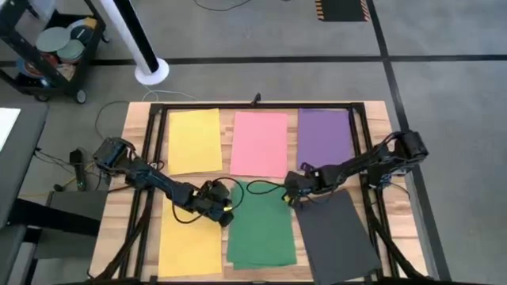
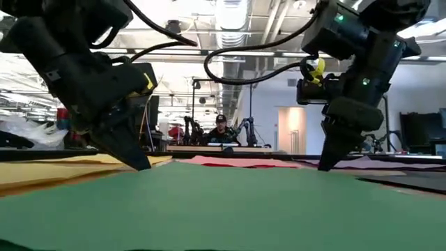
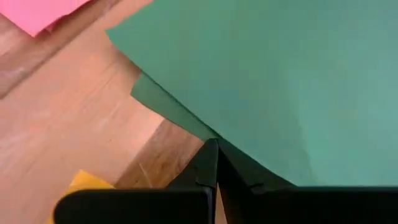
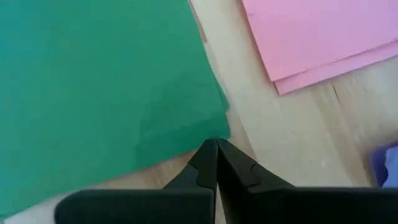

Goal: Organize paper
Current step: Stack top the green paper on top of the green paper

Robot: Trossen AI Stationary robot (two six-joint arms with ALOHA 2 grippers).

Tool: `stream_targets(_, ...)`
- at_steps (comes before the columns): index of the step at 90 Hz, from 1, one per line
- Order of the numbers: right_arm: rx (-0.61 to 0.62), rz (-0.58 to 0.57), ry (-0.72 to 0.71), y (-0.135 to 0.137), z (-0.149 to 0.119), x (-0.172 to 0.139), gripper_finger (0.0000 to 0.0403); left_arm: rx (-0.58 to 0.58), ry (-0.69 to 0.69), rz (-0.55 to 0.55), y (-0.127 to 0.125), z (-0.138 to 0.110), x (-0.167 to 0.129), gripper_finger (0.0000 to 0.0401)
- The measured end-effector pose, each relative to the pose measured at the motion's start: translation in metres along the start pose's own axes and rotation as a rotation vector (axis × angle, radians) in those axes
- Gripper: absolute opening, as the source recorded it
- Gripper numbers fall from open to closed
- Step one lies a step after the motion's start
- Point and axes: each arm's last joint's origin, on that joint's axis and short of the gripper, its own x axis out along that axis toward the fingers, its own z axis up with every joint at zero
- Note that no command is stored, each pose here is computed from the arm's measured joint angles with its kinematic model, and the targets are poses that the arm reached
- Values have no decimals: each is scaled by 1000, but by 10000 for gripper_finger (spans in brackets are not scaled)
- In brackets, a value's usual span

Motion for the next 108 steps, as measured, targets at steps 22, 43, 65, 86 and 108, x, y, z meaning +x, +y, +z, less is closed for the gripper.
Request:
stream_targets(22,-3,5,-13,-3,3,-7,0,25,8,8,1,0,0,0)
stream_targets(43,7,0,2,-3,2,-6,0,6,26,111,12,-2,-6,0)
stream_targets(65,9,-4,2,-3,1,-4,0,3,33,129,15,1,-5,0)
stream_targets(86,19,-13,8,-4,2,5,0,7,7,124,20,12,1,0)
stream_targets(108,26,2,-20,-4,4,5,0,-6,-27,119,26,15,6,0)
